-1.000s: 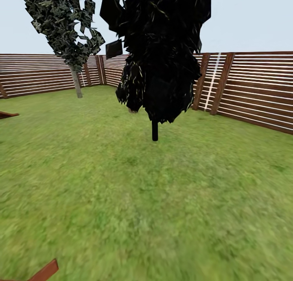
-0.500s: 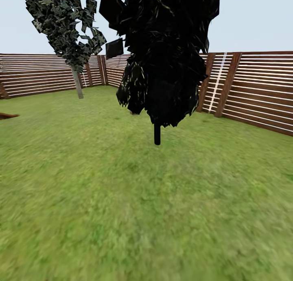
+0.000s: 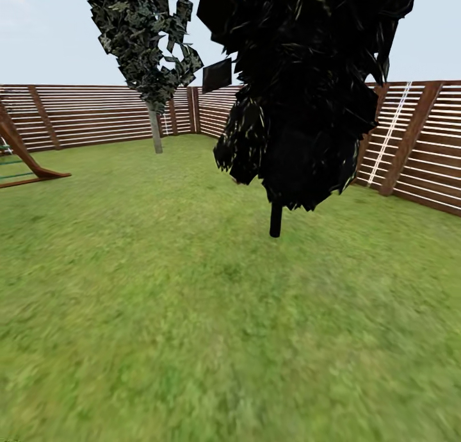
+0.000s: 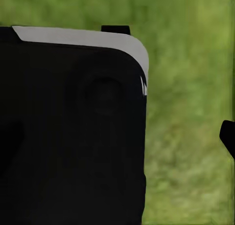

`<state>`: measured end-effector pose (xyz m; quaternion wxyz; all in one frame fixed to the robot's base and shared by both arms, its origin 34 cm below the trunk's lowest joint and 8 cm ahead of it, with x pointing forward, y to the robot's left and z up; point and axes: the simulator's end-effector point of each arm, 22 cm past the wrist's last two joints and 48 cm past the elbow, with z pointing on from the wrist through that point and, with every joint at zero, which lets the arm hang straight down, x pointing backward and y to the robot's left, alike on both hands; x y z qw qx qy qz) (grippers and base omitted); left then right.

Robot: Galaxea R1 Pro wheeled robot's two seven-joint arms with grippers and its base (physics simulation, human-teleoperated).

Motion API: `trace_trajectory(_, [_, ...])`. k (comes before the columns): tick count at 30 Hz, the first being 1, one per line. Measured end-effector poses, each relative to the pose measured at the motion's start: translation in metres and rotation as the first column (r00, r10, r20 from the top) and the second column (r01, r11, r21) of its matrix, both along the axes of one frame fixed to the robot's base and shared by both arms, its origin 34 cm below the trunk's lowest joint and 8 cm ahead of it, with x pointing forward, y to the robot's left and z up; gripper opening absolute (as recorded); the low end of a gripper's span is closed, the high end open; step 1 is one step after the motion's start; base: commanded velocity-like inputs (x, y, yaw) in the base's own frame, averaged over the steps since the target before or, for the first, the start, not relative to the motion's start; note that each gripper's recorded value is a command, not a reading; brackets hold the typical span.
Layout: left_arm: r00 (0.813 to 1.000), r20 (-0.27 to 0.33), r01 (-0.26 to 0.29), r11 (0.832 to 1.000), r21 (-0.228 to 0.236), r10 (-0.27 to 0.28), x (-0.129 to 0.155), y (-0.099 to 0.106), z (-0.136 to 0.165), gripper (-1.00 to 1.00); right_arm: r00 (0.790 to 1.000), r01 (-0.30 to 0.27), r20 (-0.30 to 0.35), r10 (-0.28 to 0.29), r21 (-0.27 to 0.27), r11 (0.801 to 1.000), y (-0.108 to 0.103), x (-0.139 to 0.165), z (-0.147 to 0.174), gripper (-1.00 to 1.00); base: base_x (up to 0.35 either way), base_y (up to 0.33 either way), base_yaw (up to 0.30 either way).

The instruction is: Take the three Easter eggs out of the wicker basket on the lawn in the garden, then place them on the lawn next to a single tree (choose any tree) so that all three eggs are next to the same tree and none are left in the basket.

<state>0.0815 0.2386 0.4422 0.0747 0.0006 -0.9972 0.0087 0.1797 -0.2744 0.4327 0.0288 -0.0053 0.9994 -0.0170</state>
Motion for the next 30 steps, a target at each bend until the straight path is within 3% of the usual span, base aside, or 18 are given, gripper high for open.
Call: trace_trajectory(30, [1.000,0.000,0.000,1.000,-0.001,0.000,0.0001,-0.0001,0.0000,1.00,1.000,0.001,0.001,-0.001,0.002,1.000,0.0021,0.0002,0.0000,1.00,0.339,0.000,0.273])
